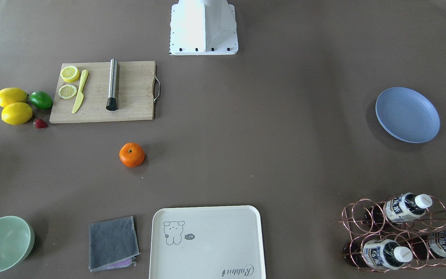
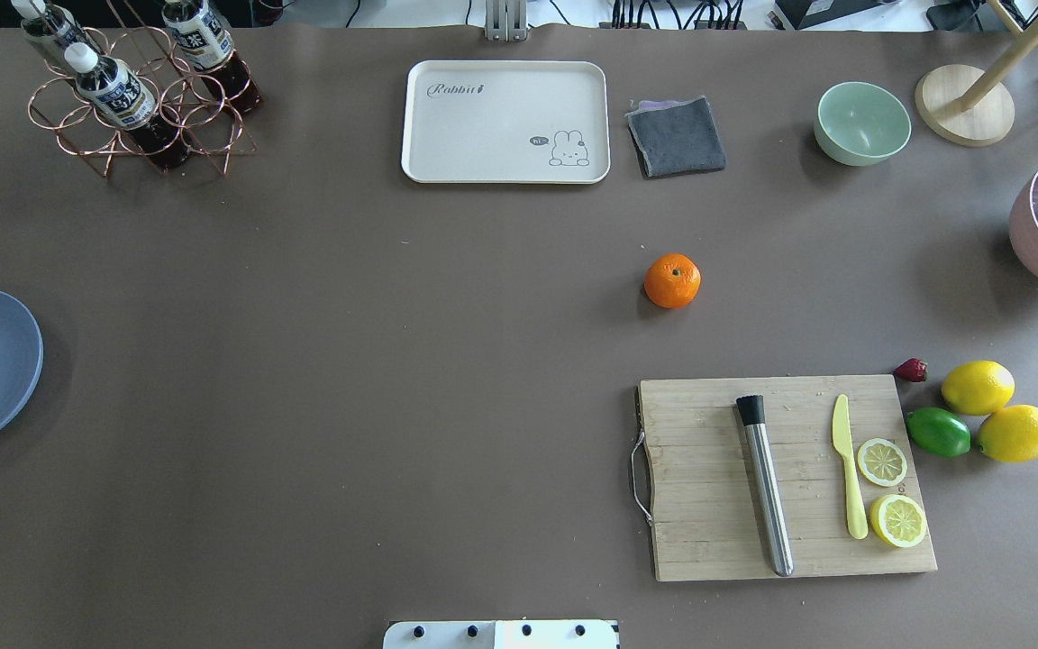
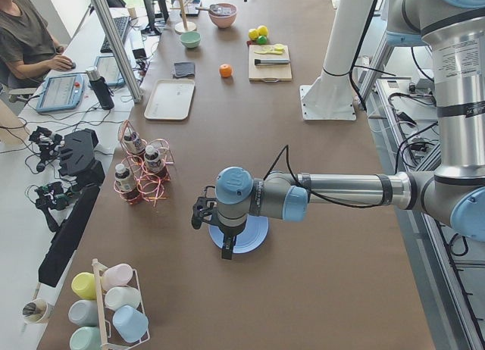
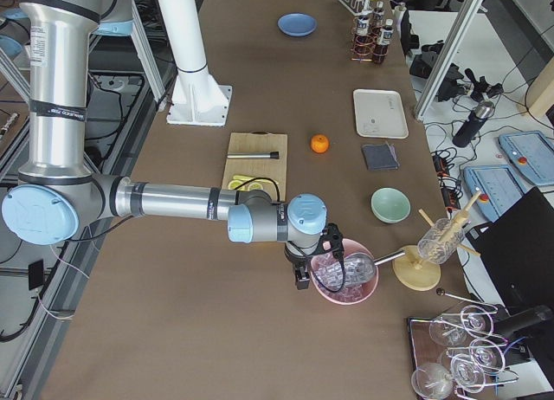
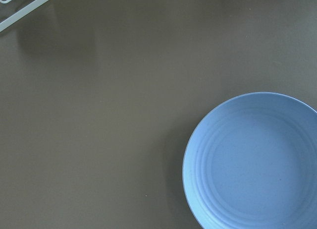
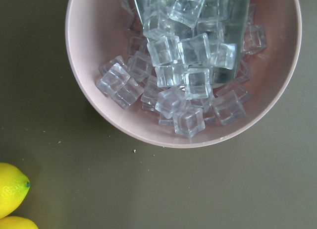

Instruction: Pick orange to plate

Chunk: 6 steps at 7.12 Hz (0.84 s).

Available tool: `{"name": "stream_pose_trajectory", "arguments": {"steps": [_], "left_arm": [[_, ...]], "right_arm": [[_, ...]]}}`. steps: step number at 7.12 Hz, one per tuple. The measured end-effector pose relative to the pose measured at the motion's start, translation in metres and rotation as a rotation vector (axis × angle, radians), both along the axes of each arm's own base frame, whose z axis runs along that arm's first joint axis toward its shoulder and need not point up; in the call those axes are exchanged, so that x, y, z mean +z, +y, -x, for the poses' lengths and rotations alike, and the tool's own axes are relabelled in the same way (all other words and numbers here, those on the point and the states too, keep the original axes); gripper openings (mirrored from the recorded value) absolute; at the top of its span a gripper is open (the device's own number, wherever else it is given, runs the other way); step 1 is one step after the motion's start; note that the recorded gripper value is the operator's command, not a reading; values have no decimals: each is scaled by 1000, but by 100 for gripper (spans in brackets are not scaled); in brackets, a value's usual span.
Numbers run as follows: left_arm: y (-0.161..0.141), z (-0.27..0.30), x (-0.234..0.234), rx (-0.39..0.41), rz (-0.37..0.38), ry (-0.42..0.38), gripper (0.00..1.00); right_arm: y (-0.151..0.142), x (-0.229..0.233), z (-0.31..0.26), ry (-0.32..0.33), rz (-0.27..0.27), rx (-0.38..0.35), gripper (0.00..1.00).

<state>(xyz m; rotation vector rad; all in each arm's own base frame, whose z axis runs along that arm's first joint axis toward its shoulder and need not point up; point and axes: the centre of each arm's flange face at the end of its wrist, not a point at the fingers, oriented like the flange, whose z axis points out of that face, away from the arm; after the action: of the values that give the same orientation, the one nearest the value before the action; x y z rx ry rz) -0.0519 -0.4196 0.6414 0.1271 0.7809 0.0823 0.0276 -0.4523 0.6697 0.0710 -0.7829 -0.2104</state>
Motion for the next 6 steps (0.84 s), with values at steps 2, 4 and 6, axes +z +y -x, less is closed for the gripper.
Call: {"name": "stream_pose_trajectory", "arguments": {"steps": [2, 4, 6], "left_arm": [[0, 0, 4, 2, 0, -1, 97], [-1, -2, 14, 6, -2, -1, 97], [-2, -16, 52, 20, -21, 3, 97]], "right_arm": [[2, 2, 0, 0, 4, 0, 100], [4, 3, 0, 1, 7, 0, 100], [3, 2, 1, 1, 4, -2, 100]]}}
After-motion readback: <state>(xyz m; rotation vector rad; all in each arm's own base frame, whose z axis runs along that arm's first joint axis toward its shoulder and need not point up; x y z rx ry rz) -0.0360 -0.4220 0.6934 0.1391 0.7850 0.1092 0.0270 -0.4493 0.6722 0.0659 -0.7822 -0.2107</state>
